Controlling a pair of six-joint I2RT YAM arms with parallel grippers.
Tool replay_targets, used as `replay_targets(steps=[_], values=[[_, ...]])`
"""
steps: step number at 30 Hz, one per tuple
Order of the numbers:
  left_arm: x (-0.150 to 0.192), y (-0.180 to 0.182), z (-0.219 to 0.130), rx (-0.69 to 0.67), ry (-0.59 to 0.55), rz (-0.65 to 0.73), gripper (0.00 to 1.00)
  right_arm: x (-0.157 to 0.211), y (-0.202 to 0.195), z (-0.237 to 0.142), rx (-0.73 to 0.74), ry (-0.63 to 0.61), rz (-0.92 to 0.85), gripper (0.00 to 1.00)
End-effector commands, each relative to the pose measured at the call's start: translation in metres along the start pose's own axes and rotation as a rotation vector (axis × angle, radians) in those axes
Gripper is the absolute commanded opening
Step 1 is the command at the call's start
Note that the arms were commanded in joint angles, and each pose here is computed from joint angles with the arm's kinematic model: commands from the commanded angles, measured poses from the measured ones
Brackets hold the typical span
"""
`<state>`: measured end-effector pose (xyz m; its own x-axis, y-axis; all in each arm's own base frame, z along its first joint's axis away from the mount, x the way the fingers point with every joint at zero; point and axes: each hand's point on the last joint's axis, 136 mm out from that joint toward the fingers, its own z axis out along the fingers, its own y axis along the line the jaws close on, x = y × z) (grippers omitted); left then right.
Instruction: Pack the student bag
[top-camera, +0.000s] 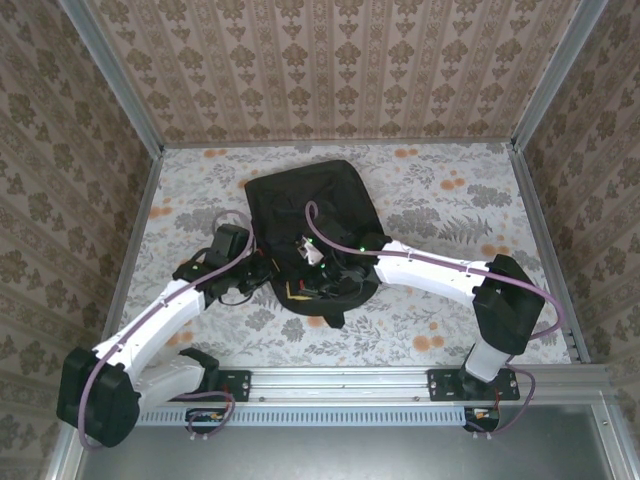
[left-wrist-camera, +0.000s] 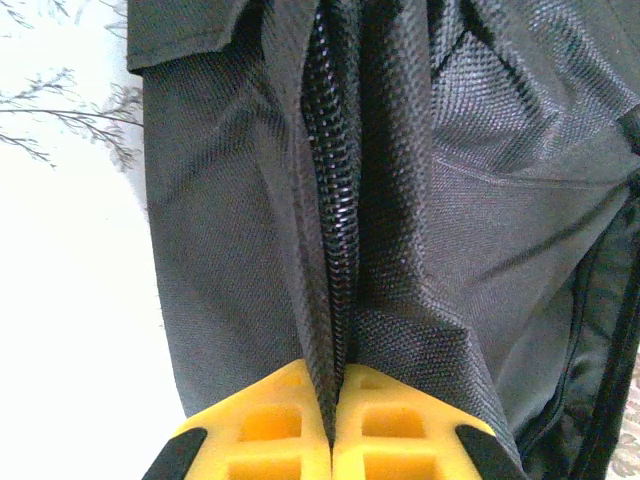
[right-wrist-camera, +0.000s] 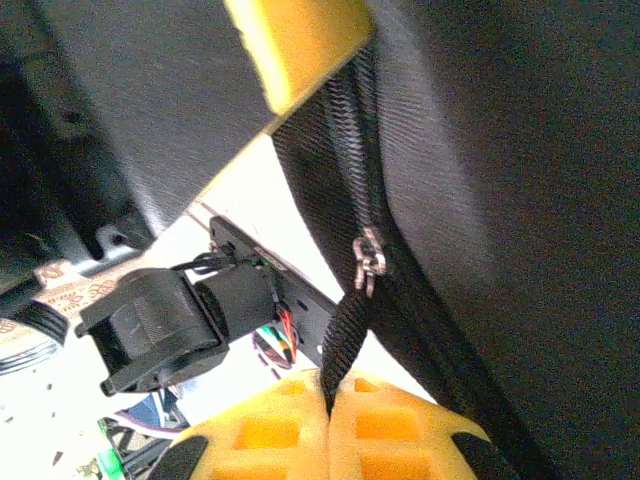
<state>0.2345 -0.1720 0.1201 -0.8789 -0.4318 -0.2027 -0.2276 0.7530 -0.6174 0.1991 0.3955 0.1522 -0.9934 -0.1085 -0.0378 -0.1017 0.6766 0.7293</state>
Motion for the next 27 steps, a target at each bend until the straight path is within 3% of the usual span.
replay_targets(steps=[1, 13, 19, 23, 27], values=[[-0.013, 0.002, -0.015, -0.034, -0.05, 0.069, 0.0, 0.011, -0.008, 0.0, 0.023, 0.049, 0.009, 0.0], [-0.028, 0.016, -0.028, -0.064, -0.087, 0.085, 0.0, 0.02, -0.011, -0.015, 0.009, 0.06, 0.001, 0.0], [-0.03, 0.015, -0.032, -0.075, -0.088, 0.115, 0.0, 0.015, 0.007, -0.011, -0.072, 0.062, 0.021, 0.0], [-0.021, 0.009, -0.04, -0.051, -0.056, 0.094, 0.41, 0.006, 0.02, -0.006, -0.115, 0.053, 0.037, 0.0], [-0.003, 0.014, -0.048, -0.034, -0.021, 0.002, 0.5, 0.0, 0.032, 0.001, -0.143, 0.056, 0.044, 0.0]])
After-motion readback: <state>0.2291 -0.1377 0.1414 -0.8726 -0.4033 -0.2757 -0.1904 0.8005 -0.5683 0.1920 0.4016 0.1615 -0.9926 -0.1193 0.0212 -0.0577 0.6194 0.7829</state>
